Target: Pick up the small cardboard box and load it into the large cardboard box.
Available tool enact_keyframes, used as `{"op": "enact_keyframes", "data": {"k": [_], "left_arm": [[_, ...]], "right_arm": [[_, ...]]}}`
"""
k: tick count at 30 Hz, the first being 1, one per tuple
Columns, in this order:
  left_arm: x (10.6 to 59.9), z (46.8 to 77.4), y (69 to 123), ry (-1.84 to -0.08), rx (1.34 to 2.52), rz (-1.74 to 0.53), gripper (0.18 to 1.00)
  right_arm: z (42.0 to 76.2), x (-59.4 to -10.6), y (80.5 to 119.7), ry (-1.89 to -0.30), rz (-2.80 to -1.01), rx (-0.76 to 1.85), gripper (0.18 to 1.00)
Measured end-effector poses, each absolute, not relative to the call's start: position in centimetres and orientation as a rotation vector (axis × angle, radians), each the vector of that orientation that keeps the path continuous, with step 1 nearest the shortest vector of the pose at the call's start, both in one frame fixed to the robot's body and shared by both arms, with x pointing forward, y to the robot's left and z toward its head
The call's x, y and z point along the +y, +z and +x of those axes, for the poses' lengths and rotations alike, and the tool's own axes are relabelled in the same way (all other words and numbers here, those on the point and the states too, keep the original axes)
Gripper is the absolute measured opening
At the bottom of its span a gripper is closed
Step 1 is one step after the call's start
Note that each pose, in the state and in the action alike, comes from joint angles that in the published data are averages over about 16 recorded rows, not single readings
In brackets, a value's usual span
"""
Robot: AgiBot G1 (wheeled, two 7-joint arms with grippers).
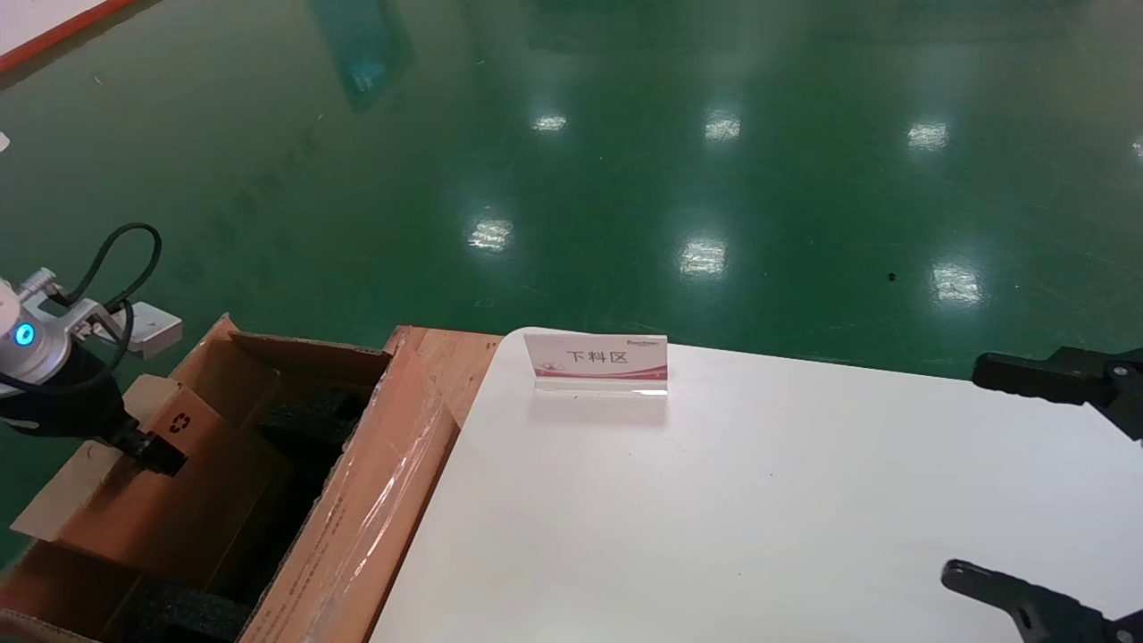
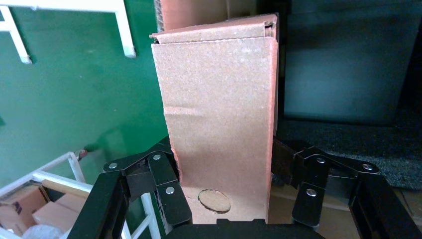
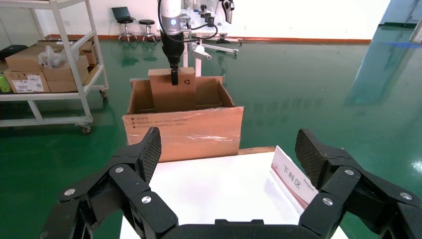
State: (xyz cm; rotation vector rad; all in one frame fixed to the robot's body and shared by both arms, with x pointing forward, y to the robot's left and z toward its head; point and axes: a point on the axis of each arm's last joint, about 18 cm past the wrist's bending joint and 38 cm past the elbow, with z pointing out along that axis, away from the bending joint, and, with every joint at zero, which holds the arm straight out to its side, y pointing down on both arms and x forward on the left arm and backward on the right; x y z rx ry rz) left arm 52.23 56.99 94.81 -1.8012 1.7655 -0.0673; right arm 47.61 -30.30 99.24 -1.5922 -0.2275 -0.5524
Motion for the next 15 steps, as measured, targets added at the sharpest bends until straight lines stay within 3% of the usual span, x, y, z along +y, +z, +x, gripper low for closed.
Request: {"op": "enact_keyframes", "data": {"k": [15], "left_arm": [[57.3, 54.1, 93.1, -0.041, 1.76, -1.841, 0.313]], "right_arm": [[47.6, -30.3, 99.2, -0.552, -1.592, -0.227, 1.001]]}}
